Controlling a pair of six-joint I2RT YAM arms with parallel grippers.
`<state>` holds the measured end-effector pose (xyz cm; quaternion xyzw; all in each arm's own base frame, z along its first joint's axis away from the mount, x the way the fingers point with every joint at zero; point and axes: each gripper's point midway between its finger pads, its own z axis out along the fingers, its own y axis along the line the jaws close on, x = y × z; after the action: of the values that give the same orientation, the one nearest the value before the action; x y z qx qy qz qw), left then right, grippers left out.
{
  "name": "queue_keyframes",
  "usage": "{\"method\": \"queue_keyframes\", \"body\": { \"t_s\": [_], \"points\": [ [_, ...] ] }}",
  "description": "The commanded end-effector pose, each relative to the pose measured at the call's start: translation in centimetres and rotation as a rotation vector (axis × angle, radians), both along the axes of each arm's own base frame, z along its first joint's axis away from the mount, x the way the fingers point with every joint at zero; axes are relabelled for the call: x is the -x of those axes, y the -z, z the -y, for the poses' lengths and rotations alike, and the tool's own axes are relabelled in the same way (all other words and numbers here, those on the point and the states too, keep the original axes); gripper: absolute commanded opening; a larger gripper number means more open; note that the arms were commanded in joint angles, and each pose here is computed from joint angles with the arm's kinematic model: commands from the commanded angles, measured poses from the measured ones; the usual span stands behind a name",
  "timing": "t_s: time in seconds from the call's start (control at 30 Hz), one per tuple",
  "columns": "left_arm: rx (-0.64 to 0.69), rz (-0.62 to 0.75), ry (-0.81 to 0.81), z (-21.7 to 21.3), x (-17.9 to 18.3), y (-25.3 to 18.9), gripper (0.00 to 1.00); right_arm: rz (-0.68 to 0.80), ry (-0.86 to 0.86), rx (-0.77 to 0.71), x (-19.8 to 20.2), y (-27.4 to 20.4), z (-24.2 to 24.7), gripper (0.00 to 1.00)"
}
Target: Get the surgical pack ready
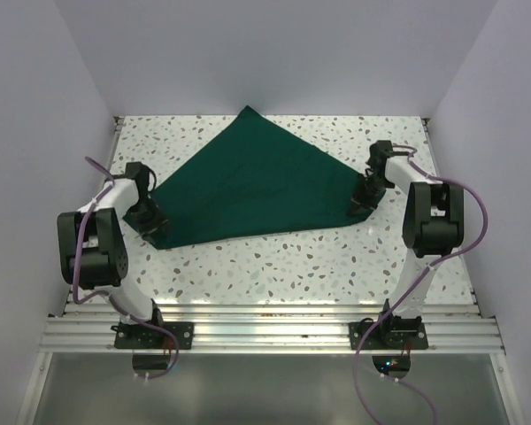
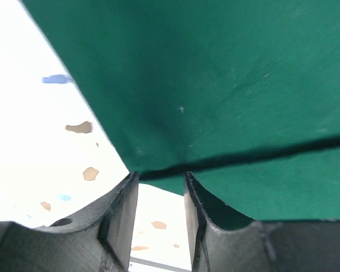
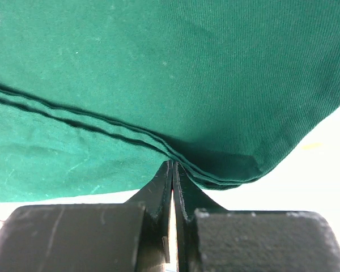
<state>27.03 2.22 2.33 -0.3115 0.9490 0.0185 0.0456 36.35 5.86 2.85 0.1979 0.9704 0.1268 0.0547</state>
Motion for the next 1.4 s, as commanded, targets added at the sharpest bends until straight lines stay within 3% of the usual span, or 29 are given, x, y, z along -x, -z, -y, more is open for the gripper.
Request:
{"method": "queue_keyframes", "body": {
  "t_s": [0.0,0.13,0.23,0.4,0.6,0.83,1.13,1.23,1.27,1.37],
  "points": [
    [-0.063,0.161,-0.024,-2.0,-3.4,-4.6,0.43,0.01,-0.001,0.007,-0.2,-0.5,0.3,0.0],
    [-0.122,0.261,-0.077,-4.2,-5.0,-8.0,0.78,-0.013,0.006,-0.033,0.2,0.6,-0.5,0.0],
    [-0.149,0.298,-0.122,-6.9,-5.7,-8.1,0.94,0.024,-0.003,-0.065,-0.3,-0.8,-1.4,0.0],
    [-0.051,0.278,-0.175,-9.5,-6.3,-4.5,0.98,0.106,-0.05,-0.137,-0.5,-5.2,-4.4,0.0],
    [-0.115,0.273,-0.185,-12.5,-7.3,-3.3,0.84,0.155,-0.13,-0.174,-0.4,-7.7,-7.5,0.0],
    [-0.011,0.315,-0.13,-11.9,-10.1,0.3,0.65,0.149,-0.165,-0.168,0.0,-6.9,-7.4,0.0],
    [-0.019,0.267,-0.126,-12.4,-10.1,2.6,0.45,0.154,-0.164,-0.17,-0.6,-6.7,-7.5,0.0],
    [0.004,0.267,-0.103,-11.9,-10.1,2.8,0.29,0.149,-0.162,-0.17,-0.6,-6.3,-7.5,0.0],
    [0.015,0.265,-0.101,-11.7,-10.0,2.7,0.18,0.143,-0.163,-0.169,-0.5,-6.1,-7.5,0.0],
    [0.053,0.291,-0.098,-10.6,-9.8,1.5,0.0,0.127,-0.16,-0.148,-0.3,-5.1,-7.2,0.0]
  ]
}}
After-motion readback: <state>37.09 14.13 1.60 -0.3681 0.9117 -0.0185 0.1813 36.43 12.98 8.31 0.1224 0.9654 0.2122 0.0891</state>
